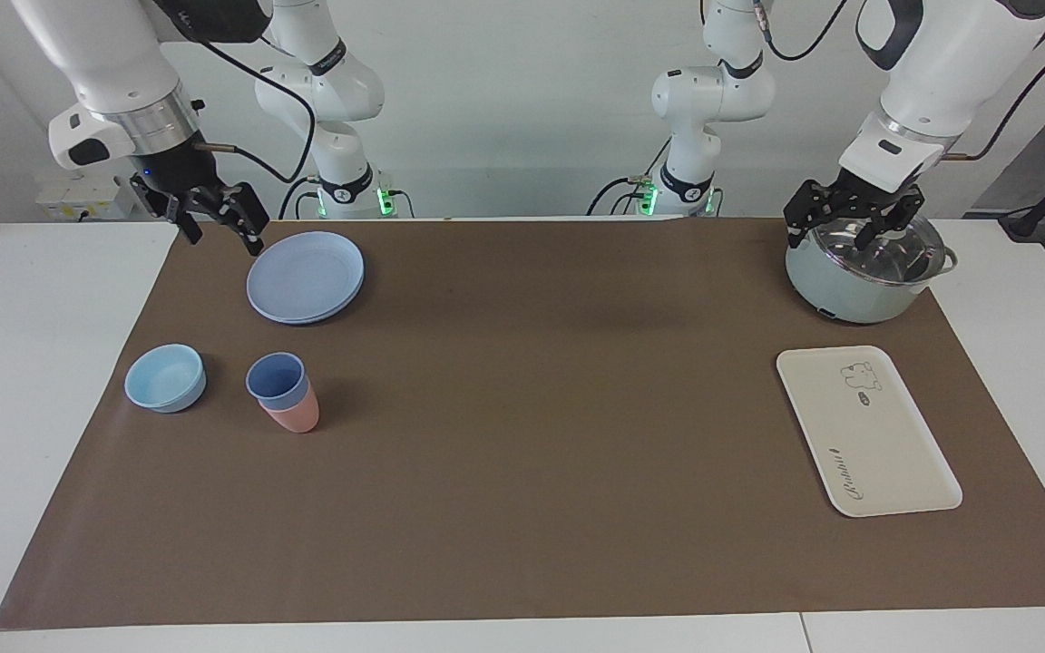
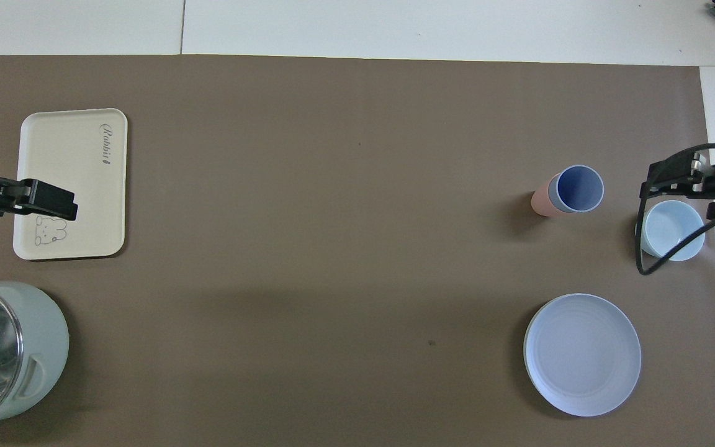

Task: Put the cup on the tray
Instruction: 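Raise the right gripper and move it above the blue-and-pink cup, then grasp the blue-and-pink cup with the right gripper and lift it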

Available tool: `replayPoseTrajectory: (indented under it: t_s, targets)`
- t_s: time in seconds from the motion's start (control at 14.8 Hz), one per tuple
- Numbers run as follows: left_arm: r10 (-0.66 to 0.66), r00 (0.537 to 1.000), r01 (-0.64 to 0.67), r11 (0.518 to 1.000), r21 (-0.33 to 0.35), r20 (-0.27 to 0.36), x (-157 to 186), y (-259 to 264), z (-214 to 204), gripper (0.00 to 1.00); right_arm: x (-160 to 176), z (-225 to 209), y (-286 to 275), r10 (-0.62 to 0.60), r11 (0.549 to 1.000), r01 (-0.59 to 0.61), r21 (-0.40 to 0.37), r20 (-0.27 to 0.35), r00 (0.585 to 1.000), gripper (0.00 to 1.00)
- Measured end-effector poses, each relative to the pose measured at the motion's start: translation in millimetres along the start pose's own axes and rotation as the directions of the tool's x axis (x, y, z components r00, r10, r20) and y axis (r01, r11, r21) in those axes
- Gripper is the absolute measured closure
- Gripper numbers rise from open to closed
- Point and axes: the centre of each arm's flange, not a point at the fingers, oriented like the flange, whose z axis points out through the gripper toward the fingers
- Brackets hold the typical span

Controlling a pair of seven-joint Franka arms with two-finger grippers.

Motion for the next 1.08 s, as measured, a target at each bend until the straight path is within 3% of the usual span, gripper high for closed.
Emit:
replayPoseTrajectory:
  t_s: [0.2,0.41,0.74,1.08]
  targets:
    - [0.000,1.000,0.000,1.000,0.000,0.001,0,0,1,0.00,29,23,8,0.189,0.982,-0.189,0.020,-0.001,0.982,0.06]
    - [0.000,1.000,0.000,1.000,0.000,0.000,0,0,1,0.00,70,56,18,0.349,0.936,-0.351,0.037,0.048,0.936,0.06]
    - [0.000,1.000,0.000,1.000,0.000,-0.001,0,0,1,0.00,140,141,25,0.471,0.880,-0.474,0.011,0.100,0.876,0.06]
    - [0.002,1.000,-0.002,1.000,0.000,0.004,0,1,4,0.00,158,207,40,0.536,0.833,-0.553,0.004,0.240,0.809,0.06]
